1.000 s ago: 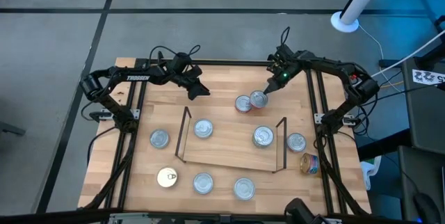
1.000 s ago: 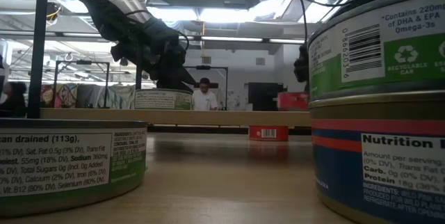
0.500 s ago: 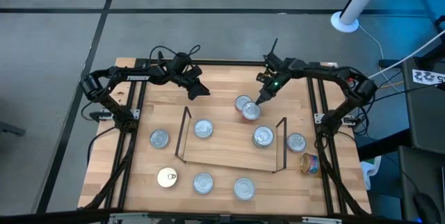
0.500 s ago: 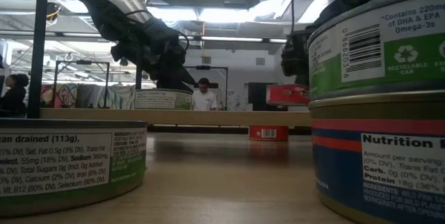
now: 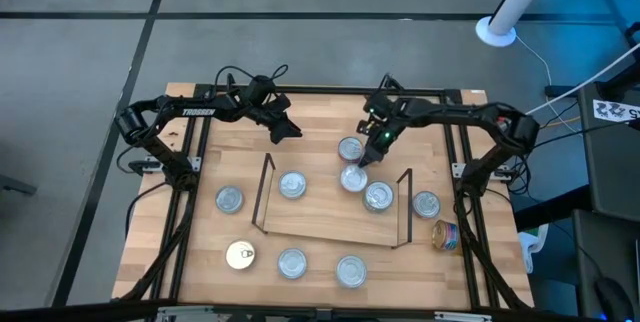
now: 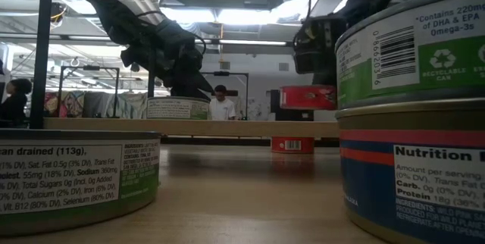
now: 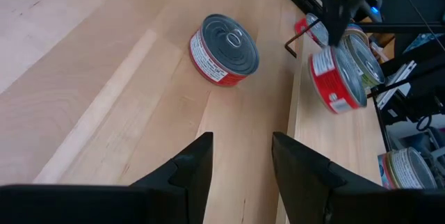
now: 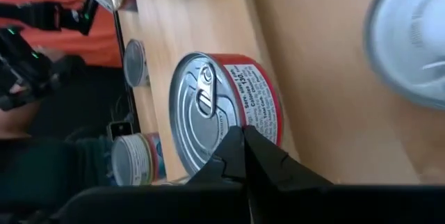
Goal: Stack canned seafood by type on shelf
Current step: Put the red tuna can on the shelf, then stack the red tuna can on top of the red tuna can on the shelf
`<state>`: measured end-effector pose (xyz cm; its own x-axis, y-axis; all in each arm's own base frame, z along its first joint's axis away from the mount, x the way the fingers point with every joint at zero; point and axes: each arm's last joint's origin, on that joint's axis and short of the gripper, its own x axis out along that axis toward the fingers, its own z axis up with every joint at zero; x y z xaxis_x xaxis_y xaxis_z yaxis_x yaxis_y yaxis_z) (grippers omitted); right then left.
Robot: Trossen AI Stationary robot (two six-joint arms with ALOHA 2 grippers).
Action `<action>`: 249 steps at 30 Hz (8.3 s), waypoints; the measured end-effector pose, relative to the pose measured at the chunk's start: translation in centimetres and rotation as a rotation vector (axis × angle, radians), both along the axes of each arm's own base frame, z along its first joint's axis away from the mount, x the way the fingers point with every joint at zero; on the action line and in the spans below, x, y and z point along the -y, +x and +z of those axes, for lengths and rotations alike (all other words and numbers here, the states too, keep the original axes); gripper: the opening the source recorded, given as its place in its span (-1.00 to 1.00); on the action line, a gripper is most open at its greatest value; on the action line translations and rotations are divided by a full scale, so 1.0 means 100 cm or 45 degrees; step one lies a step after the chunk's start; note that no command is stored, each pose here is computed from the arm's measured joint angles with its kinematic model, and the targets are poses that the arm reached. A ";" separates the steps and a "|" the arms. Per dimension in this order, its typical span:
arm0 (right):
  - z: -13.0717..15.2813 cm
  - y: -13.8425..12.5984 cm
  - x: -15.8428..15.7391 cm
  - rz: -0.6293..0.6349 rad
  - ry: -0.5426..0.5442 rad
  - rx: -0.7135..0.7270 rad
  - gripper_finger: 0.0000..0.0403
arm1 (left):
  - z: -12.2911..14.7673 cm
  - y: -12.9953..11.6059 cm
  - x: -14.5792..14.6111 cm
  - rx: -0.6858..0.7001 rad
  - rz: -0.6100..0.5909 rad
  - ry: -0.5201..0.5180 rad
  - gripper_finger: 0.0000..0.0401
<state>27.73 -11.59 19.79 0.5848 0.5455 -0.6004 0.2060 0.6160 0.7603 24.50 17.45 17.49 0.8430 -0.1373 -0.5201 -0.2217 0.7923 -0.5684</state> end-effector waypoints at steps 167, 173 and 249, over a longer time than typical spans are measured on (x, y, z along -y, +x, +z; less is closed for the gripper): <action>-0.044 0.011 0.086 -0.288 -0.057 -0.252 -1.00 | 0.001 0.001 -0.001 0.015 0.000 0.012 -0.29; -0.043 0.012 0.084 -0.259 0.011 -0.204 -1.00 | 0.001 0.001 -0.001 0.015 0.000 0.012 -0.29; 0.016 0.032 -0.034 0.149 -0.210 -0.225 -1.00 | 0.001 0.001 -0.001 0.015 0.001 0.010 -0.29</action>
<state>30.88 -8.21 21.36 0.4015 0.4898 -0.7739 0.2466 0.7559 0.6064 24.57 17.51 17.60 0.8492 -0.1326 -0.5112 -0.2158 0.7964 -0.5650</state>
